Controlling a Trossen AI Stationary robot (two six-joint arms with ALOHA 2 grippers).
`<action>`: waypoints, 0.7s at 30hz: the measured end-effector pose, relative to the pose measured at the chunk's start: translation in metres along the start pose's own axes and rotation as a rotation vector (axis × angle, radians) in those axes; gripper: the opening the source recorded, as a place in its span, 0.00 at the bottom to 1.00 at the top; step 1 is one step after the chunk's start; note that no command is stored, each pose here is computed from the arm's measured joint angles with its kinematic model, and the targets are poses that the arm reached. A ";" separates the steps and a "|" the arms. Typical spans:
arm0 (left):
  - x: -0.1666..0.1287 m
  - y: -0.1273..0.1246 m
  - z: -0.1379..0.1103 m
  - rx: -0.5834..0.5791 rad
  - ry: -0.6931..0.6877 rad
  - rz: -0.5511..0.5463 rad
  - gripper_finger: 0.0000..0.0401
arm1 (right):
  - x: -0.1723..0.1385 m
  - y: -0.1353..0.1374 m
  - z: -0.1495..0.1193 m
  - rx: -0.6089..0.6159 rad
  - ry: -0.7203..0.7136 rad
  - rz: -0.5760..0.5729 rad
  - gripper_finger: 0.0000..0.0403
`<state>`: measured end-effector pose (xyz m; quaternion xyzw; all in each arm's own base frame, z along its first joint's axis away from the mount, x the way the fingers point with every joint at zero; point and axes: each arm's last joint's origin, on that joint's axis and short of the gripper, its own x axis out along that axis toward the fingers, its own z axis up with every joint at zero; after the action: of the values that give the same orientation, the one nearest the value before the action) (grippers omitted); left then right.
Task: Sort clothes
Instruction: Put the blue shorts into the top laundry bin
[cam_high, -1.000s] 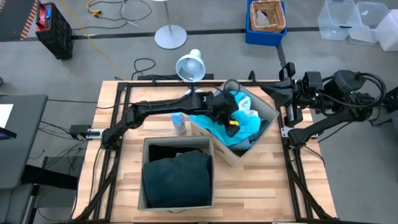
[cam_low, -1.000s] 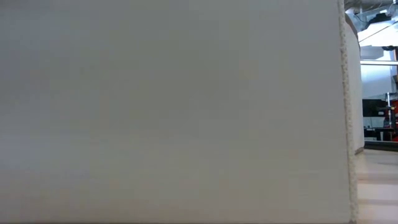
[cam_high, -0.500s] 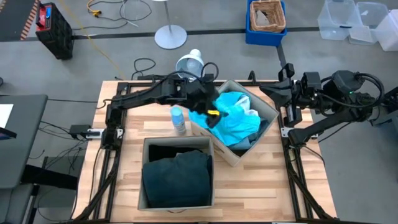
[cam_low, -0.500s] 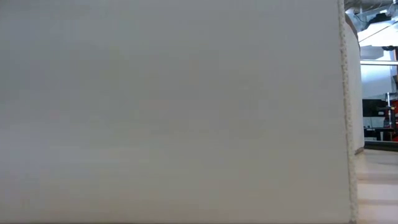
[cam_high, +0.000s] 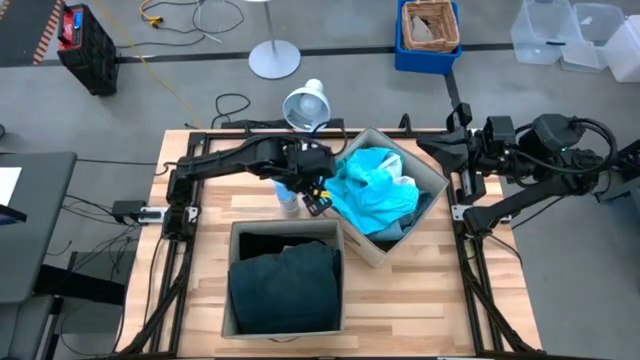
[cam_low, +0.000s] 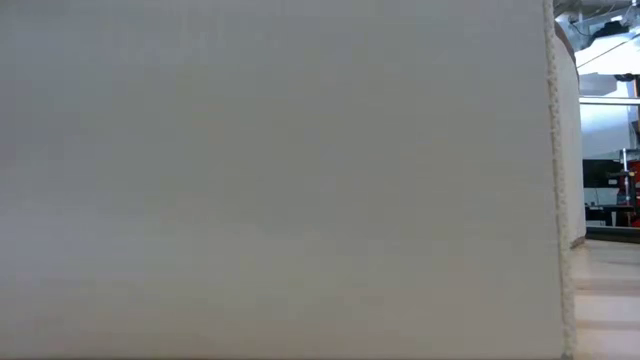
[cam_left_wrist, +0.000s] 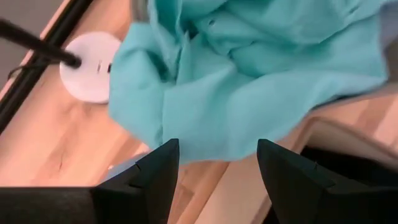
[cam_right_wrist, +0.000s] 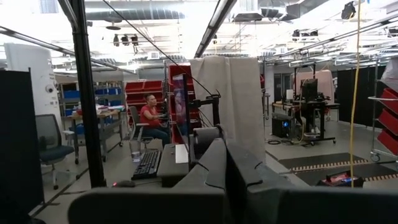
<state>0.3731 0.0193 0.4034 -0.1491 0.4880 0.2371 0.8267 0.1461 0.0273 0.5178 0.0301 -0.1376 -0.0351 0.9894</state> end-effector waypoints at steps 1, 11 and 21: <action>0.003 0.001 -0.001 0.002 0.016 0.006 0.53 | 0.000 0.000 0.000 0.001 0.000 0.003 0.04; 0.036 -0.007 -0.004 0.045 0.064 -0.023 0.52 | 0.000 0.002 0.000 -0.001 0.000 0.011 0.04; 0.046 -0.014 -0.004 0.037 0.040 -0.063 0.14 | 0.000 0.002 0.000 -0.004 0.000 0.011 0.04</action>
<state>0.3962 0.0172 0.3610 -0.1540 0.5038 0.1990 0.8264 0.1458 0.0289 0.5178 0.0272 -0.1375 -0.0297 0.9897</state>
